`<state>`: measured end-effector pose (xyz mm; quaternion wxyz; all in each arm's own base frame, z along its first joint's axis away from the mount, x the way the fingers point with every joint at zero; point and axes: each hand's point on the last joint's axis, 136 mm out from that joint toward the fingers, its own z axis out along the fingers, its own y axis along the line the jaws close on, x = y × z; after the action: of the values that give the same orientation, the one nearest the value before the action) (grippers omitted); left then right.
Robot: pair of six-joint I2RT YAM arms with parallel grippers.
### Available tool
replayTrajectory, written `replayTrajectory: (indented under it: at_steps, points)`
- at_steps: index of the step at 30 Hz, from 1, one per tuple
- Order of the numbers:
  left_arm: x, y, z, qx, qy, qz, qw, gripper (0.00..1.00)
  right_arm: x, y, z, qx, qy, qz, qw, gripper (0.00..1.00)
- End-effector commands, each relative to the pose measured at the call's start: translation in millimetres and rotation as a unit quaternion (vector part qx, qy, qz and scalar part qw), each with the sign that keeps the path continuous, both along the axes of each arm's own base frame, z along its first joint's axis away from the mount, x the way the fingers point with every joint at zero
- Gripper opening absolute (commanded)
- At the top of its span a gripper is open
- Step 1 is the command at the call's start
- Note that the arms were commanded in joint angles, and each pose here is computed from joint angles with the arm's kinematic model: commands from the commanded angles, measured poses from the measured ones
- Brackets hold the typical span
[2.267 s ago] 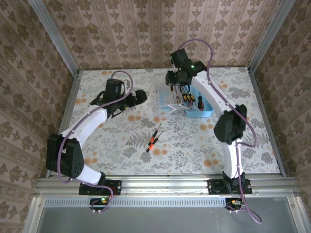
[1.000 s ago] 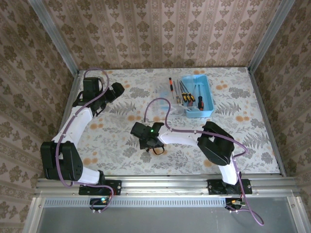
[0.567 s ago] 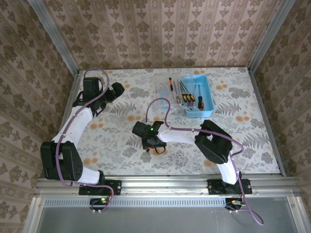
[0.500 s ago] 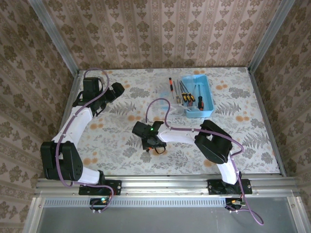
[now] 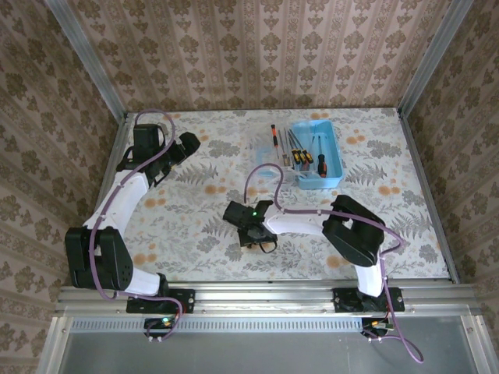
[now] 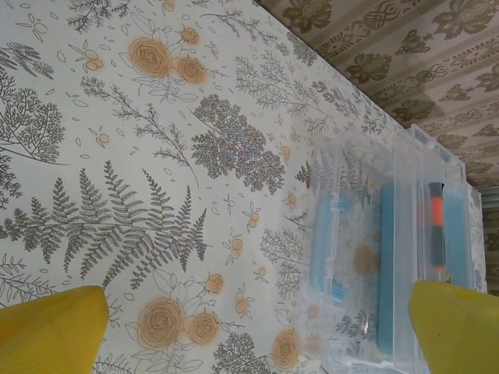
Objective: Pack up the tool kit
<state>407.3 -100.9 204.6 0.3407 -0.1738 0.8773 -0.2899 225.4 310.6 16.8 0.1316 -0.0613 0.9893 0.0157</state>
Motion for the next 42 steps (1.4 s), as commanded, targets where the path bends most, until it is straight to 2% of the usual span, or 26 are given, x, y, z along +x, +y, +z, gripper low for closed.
replayTrajectory:
  at_steps: [1, 13, 16, 19, 24, 34, 42]
  points:
    - [1, -5, 7, -0.011, -0.012, -0.005, 1.000, 1.00, -6, -22, 5, -0.022, 0.001, -0.010, 1.000, 0.68]
    - [0, -8, 6, -0.009, -0.012, -0.009, 1.000, 1.00, 21, -50, 5, -0.021, -0.014, -0.061, 0.998, 0.50]
    - [0, -10, 6, -0.010, -0.012, -0.011, 1.000, 1.00, 33, -50, 7, -0.015, -0.021, -0.070, 0.997, 0.43]
    - [-1, -11, 7, -0.010, -0.013, -0.012, 1.000, 1.00, 41, -54, 2, -0.017, -0.018, -0.078, 0.997, 0.32]
    - [-3, -14, 8, -0.007, -0.015, -0.017, 1.000, 1.00, 41, -70, -1, -0.031, -0.019, -0.093, 0.995, 0.20]
    - [-5, -21, 10, -0.006, -0.018, -0.027, 0.999, 1.00, 31, -93, 33, -0.022, -0.050, -0.087, 0.995, 0.14]
    - [-9, -35, 6, 0.005, -0.015, -0.046, 0.999, 1.00, 37, -109, 112, -0.004, -0.116, -0.061, 0.991, 0.14]
